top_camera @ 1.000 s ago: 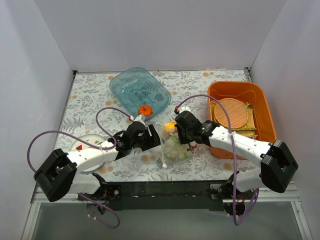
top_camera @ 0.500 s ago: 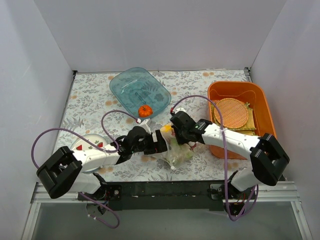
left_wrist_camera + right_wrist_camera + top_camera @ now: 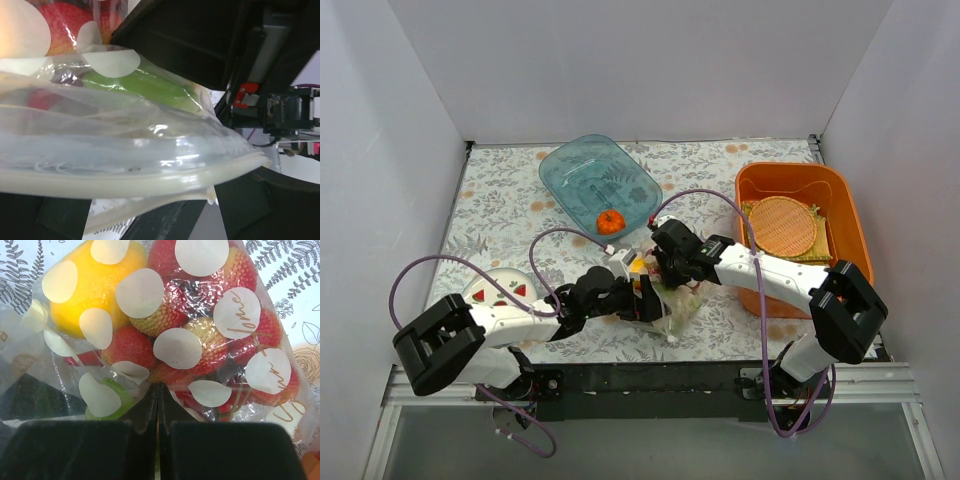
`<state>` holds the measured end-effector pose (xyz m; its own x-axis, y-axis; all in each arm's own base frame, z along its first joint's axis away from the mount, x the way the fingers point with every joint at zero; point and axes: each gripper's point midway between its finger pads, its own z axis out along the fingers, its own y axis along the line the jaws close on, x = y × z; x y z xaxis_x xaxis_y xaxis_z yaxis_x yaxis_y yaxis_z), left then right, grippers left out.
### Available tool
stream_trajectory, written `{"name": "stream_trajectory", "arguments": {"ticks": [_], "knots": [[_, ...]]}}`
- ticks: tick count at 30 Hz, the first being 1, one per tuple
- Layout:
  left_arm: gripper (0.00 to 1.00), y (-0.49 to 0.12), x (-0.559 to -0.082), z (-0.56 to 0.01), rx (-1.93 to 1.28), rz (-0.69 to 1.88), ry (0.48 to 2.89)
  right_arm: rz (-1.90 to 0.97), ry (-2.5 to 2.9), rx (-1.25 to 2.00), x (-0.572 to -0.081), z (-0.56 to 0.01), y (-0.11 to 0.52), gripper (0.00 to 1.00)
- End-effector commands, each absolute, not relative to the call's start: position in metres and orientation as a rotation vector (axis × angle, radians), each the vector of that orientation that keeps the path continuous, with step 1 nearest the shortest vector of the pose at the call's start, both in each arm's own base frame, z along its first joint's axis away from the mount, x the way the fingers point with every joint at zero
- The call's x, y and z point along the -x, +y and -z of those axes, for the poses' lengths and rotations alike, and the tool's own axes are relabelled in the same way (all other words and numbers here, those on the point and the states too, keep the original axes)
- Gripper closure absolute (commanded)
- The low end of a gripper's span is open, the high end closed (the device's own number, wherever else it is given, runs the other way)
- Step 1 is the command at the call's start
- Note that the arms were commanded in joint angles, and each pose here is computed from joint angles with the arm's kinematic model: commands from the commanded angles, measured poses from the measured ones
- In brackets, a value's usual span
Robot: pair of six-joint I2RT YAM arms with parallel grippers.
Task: Open the zip-top bag and remove the fake food
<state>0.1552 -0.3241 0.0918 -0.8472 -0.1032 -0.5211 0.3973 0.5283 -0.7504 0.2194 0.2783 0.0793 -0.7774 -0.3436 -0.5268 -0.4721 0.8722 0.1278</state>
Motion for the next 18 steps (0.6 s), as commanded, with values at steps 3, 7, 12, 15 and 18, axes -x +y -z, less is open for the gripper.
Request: {"name": "stream_trajectory", "arguments": {"ticks": [3,7,12,15,18], "knots": [[0.16,-0.337,-0.161,-0.087,-0.268,1.187,2.192,-0.47,2.523,0.611,-0.214,-0.09,0.301,0.99],[0.17,-0.346,-0.176,-0.093,-0.229,1.1,2.123,-0.504,2.531,0.623,-0.206,-0.088,0.305,0.99],[0.32,-0.352,-0.18,-0.101,-0.204,1.033,2.065,-0.481,2.545,0.622,-0.205,-0.082,0.301,0.99],[0.48,-0.353,-0.177,-0.114,-0.208,1.049,2.033,-0.418,2.542,0.611,-0.21,-0.078,0.293,0.99],[0.66,-0.343,-0.171,-0.111,-0.21,1.033,2.059,-0.378,2.54,0.582,-0.217,-0.076,0.285,0.99]]}}
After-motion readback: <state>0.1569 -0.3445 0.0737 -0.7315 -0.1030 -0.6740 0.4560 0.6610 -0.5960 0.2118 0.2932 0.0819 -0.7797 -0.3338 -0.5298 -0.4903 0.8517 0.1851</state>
